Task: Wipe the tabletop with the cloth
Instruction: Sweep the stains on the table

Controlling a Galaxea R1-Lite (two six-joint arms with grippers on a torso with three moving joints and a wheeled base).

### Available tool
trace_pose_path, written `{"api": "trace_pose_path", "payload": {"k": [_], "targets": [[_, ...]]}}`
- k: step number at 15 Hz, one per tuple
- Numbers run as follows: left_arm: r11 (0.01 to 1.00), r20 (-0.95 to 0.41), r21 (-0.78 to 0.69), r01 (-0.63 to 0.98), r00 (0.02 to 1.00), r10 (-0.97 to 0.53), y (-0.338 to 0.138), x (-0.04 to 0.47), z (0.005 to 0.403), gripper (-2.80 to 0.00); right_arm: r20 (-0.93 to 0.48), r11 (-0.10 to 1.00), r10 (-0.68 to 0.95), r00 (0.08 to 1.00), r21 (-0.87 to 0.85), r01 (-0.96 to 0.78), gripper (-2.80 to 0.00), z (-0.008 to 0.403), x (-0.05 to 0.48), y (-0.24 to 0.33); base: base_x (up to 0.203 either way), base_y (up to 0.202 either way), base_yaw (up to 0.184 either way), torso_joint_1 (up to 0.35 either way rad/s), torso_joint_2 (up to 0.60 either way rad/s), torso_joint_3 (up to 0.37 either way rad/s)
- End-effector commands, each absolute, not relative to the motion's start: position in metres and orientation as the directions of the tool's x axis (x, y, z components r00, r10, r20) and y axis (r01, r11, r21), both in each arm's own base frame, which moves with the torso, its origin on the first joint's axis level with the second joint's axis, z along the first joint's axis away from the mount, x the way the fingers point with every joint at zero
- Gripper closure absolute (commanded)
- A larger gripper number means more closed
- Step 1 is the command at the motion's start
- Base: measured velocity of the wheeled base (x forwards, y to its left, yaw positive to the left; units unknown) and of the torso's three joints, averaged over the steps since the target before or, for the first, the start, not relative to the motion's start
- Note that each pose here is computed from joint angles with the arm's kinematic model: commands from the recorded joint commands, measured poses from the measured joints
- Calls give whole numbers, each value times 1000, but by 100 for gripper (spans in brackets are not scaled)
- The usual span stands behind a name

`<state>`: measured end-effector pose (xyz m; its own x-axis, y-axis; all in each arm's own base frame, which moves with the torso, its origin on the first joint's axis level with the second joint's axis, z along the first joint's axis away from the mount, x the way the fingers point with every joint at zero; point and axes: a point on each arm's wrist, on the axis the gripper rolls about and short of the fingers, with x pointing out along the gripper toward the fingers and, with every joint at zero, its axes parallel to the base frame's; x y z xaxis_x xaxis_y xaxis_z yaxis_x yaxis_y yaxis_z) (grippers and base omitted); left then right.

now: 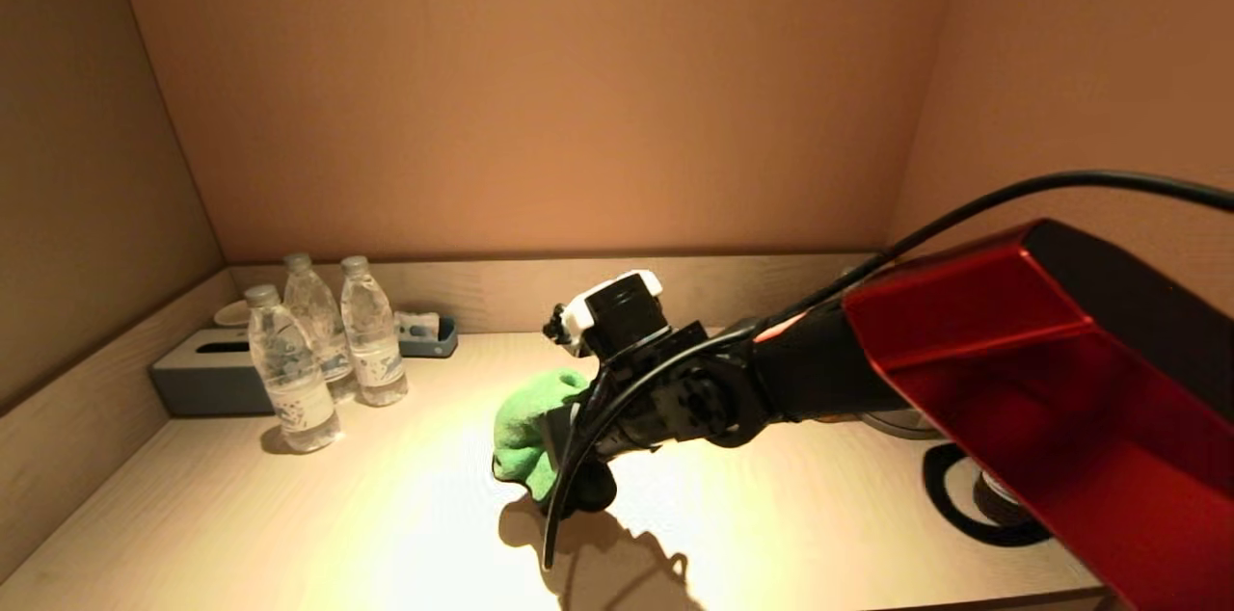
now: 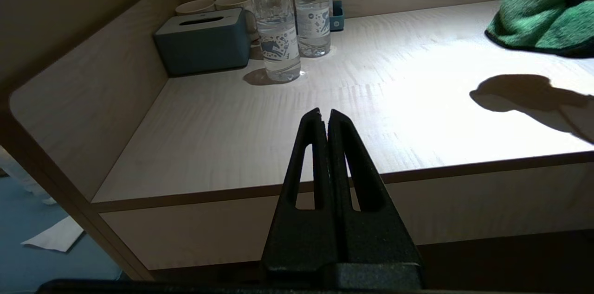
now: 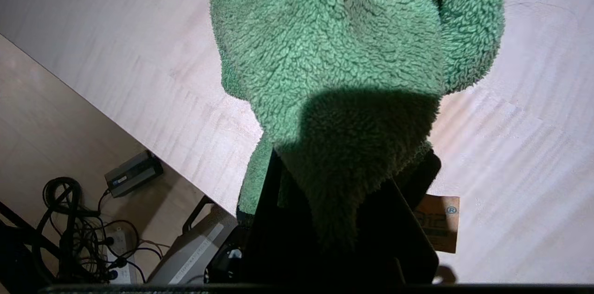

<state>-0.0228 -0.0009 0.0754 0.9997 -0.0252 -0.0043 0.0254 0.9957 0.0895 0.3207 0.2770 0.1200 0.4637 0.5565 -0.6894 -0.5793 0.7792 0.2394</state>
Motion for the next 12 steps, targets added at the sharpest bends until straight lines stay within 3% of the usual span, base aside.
{"api": "trace_pose_path", "payload": {"k": [1, 12], "targets": [[996, -5, 90, 25, 1000, -25, -1, -23, 75, 0, -728, 781, 537, 427, 237, -578, 0, 89, 328, 290, 0, 0, 0, 0, 0, 0], [996, -5, 90, 26, 1000, -26, -1, -23, 75, 0, -782, 824, 468, 411, 218, -522, 0, 50, 353, 273, 0, 0, 0, 0, 0, 0]]}}
